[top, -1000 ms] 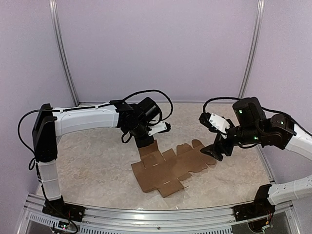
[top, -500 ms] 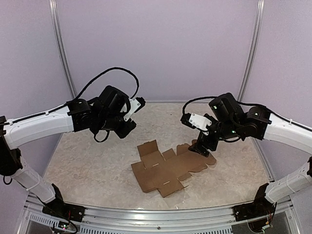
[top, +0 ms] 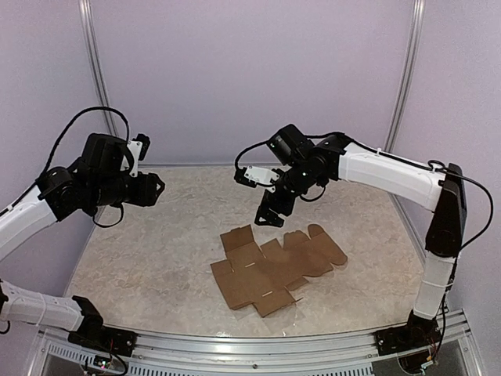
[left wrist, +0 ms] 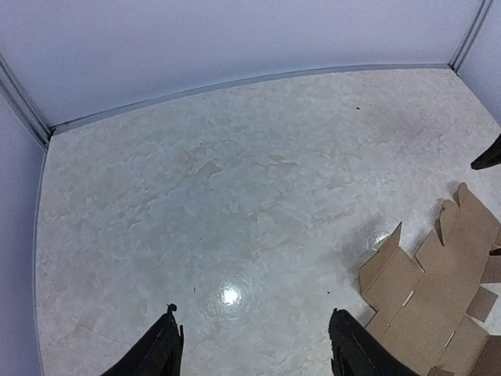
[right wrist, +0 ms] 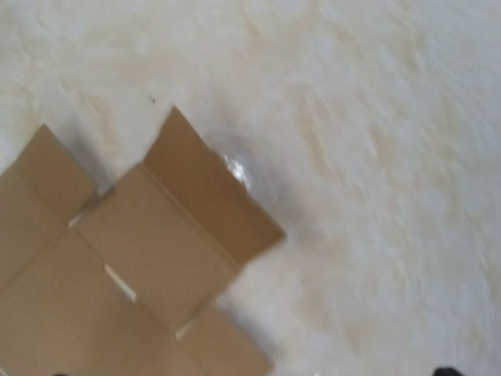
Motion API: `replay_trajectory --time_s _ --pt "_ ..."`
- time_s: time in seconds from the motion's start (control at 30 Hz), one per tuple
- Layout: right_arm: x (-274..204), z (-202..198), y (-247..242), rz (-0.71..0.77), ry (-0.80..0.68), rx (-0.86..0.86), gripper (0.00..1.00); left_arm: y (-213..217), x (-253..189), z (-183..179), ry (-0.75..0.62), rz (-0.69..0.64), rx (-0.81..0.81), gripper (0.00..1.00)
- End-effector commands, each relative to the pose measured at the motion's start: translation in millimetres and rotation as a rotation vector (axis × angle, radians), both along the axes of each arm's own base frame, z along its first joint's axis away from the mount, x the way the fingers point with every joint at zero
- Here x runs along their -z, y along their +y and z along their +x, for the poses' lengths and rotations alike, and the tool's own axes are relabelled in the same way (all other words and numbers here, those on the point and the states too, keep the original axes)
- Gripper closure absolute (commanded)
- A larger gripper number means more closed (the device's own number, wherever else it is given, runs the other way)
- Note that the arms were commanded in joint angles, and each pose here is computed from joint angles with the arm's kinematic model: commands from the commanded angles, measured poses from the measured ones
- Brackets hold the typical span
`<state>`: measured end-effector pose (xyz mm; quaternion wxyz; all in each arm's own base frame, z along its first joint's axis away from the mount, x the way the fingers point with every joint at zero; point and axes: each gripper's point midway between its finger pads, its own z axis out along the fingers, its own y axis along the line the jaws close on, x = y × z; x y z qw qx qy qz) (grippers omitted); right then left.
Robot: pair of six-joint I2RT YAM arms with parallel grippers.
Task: Fold the paper box
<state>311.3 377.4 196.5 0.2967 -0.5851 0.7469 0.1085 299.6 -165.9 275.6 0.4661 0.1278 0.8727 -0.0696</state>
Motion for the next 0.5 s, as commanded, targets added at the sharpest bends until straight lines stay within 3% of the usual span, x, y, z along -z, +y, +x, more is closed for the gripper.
replay_trajectory --time_s 0.0,0.47 --pt "17 -7 16 -0.051 0.136 -0.106 0.02 18 9 -19 0.032 -0.124 -0.053 0.35" --pt "64 19 65 -0.091 0.224 -0.217 0.03 37 29 -52 0.009 -0.255 -0.064 0.16"
